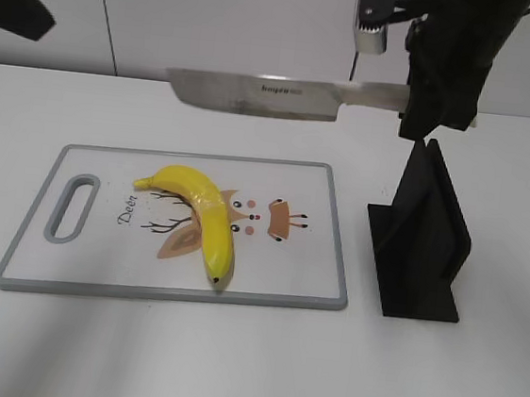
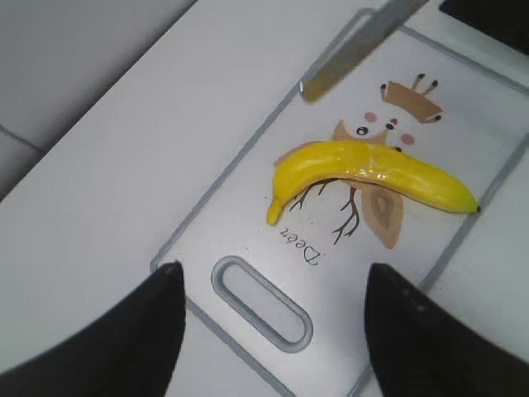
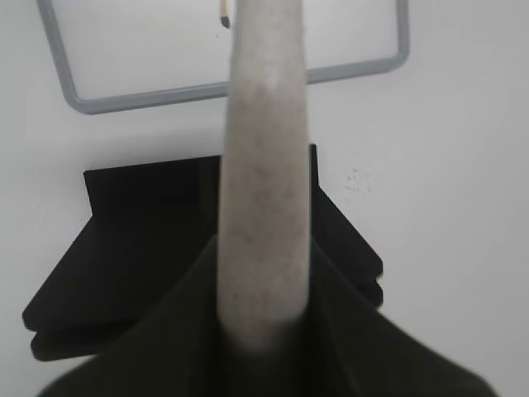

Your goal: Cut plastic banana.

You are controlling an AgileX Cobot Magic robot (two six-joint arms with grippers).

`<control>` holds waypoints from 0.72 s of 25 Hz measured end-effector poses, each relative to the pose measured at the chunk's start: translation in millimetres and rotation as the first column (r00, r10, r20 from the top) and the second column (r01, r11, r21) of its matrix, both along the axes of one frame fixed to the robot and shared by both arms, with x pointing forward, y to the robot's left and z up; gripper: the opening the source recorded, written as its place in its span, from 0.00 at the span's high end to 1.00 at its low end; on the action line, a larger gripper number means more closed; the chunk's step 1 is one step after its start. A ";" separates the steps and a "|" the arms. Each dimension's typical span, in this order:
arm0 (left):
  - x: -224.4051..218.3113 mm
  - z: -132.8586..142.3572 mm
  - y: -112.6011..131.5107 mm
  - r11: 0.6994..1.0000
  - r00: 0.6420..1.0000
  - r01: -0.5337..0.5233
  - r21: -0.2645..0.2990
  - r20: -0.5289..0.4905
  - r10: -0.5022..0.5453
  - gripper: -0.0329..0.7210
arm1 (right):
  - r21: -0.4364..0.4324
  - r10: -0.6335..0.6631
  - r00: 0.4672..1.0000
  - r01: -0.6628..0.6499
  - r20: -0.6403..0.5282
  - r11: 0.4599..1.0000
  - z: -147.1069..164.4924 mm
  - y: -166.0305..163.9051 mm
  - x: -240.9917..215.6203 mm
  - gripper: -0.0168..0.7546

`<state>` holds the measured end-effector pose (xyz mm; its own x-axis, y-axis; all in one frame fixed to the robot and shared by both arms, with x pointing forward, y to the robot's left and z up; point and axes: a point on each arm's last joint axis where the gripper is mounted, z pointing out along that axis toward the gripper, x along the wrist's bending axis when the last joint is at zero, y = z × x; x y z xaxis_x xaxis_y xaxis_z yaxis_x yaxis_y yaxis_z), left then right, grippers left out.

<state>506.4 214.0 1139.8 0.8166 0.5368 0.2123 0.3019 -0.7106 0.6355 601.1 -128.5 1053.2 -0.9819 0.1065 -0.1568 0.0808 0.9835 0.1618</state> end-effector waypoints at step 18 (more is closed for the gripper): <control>82.5 -105.1 -85.3 0.864 0.875 0.466 0.191 -0.245 -0.418 0.19 | 0.156 0.230 0.968 -0.213 -0.100 0.965 -59.0 33.0 25.9 0.76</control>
